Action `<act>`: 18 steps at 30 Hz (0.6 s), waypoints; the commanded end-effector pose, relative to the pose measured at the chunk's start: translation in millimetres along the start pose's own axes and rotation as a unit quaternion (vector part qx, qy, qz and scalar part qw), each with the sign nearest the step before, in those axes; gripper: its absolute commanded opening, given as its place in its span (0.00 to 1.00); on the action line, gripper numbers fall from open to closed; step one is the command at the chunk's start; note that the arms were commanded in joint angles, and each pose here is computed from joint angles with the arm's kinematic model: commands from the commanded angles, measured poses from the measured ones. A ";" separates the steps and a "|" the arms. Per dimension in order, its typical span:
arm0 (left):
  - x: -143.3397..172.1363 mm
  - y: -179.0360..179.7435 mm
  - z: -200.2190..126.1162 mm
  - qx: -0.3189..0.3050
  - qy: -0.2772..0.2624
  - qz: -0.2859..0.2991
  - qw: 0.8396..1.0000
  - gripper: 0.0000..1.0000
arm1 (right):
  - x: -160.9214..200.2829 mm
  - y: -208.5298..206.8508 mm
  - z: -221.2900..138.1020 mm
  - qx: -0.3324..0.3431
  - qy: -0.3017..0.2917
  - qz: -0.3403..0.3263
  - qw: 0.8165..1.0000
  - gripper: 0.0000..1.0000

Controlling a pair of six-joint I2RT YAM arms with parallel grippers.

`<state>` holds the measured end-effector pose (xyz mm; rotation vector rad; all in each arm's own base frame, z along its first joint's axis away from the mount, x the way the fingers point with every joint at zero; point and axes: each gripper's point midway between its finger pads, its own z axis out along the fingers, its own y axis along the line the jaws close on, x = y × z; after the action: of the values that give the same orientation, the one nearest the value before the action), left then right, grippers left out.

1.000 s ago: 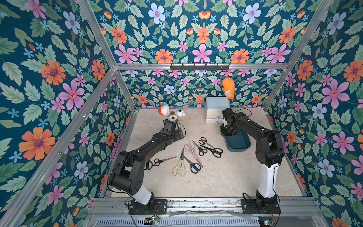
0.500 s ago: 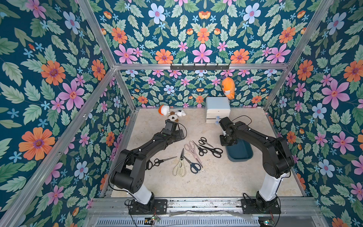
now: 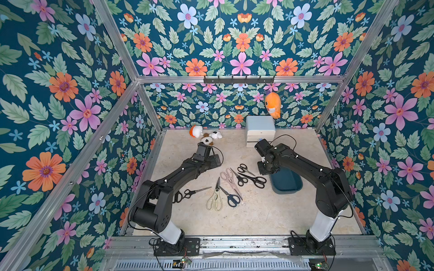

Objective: Put the scissors into the storage box
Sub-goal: Move the storage box to the center of the board, then pick up the scissors from the center of the board.

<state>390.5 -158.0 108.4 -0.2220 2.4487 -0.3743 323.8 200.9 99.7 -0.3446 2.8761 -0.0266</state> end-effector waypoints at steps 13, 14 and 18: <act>8.7 15.2 -14.3 -0.020 -0.009 -0.020 1.000 0.99 | 35.8 46.2 38.3 -0.039 0.071 -0.109 0.991 0.26; 9.2 16.3 -14.8 -0.021 -0.010 -0.022 0.999 0.99 | 35.4 45.6 39.0 -0.037 0.073 -0.120 0.989 0.26; 10.6 20.1 -18.6 -0.028 -0.011 -0.020 0.999 0.99 | 39.6 41.5 41.8 -0.028 0.088 -0.147 0.985 0.25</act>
<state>371.2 -143.5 108.7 -0.2799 2.4400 -0.3480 291.9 238.6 49.6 -0.7170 2.9694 0.0186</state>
